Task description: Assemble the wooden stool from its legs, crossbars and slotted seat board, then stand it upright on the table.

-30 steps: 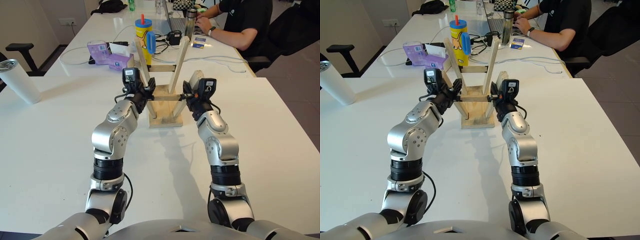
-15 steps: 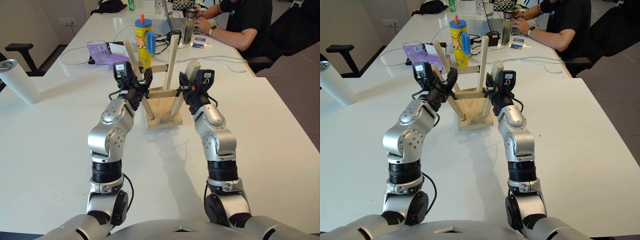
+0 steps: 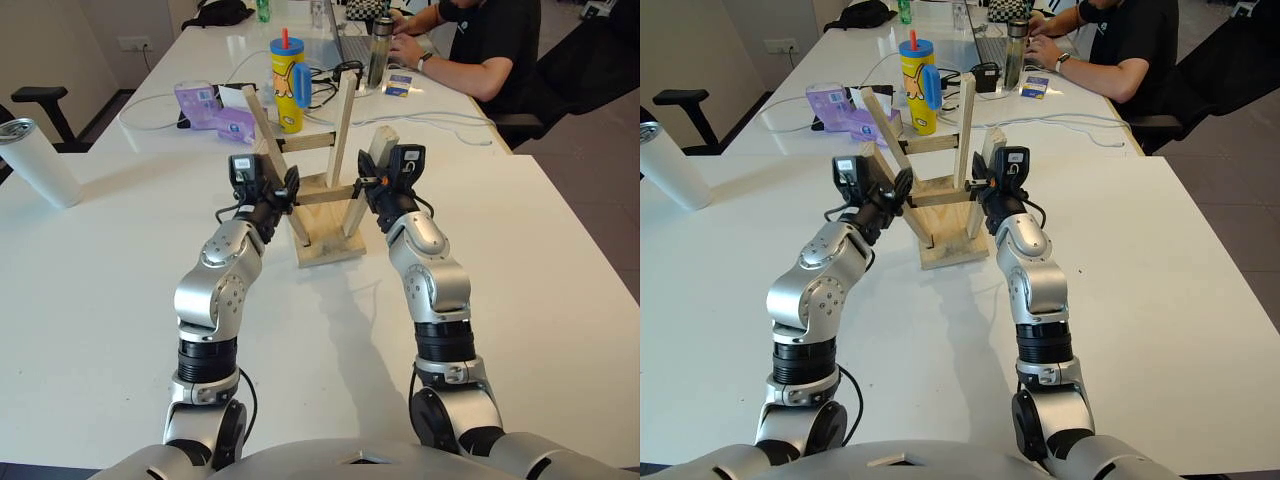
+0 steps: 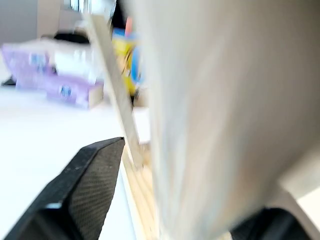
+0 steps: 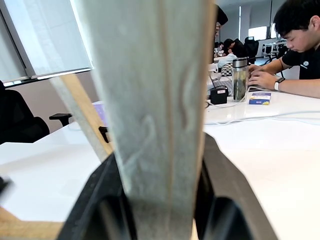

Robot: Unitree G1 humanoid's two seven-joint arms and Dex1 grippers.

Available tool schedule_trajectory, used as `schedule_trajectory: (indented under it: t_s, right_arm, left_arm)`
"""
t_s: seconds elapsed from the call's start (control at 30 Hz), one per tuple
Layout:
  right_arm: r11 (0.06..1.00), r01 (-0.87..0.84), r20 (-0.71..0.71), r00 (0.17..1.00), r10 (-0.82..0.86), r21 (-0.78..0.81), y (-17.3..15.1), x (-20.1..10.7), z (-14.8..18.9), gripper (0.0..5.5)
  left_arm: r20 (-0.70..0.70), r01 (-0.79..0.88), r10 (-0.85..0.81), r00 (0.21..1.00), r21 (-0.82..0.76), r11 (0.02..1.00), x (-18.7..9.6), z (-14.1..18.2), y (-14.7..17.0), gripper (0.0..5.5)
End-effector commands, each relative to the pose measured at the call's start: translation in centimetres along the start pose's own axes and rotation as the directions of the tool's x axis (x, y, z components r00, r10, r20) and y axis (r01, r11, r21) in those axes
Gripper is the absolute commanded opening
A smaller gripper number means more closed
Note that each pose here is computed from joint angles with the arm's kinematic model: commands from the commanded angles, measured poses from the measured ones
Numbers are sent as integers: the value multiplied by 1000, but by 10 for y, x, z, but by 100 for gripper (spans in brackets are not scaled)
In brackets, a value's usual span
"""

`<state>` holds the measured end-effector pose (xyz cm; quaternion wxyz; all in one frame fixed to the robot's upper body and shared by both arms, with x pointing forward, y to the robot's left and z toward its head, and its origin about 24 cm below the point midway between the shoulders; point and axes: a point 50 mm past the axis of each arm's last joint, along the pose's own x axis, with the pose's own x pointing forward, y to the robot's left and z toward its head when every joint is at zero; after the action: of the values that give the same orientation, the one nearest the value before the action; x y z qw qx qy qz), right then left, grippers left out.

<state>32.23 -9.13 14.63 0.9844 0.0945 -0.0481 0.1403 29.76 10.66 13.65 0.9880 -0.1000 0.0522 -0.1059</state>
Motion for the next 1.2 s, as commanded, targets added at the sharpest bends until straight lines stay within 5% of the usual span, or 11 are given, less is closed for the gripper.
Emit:
schedule_trajectory:
  t_s: [0.03,0.43,0.6,0.83,1.2]
  right_arm:
    - [999,-42,89,995,42,-4,7,1,15,112]
    - [998,-31,67,997,34,-51,3,-1,8,112]
    - [997,-35,54,998,39,-70,3,-1,5,198]
    - [993,-42,26,999,45,-111,5,0,1,198]
    - [989,-74,188,977,97,-125,19,2,44,198]
  left_arm:
    - [56,40,-41,998,25,999,-7,10,-3,297]
    - [137,-1,-20,990,150,989,-17,28,6,297]
    - [155,-12,-14,988,163,987,-17,32,7,300]
    - [174,-16,-19,985,195,981,-17,36,5,300]
    - [236,1,-54,970,221,975,-16,48,-3,300]
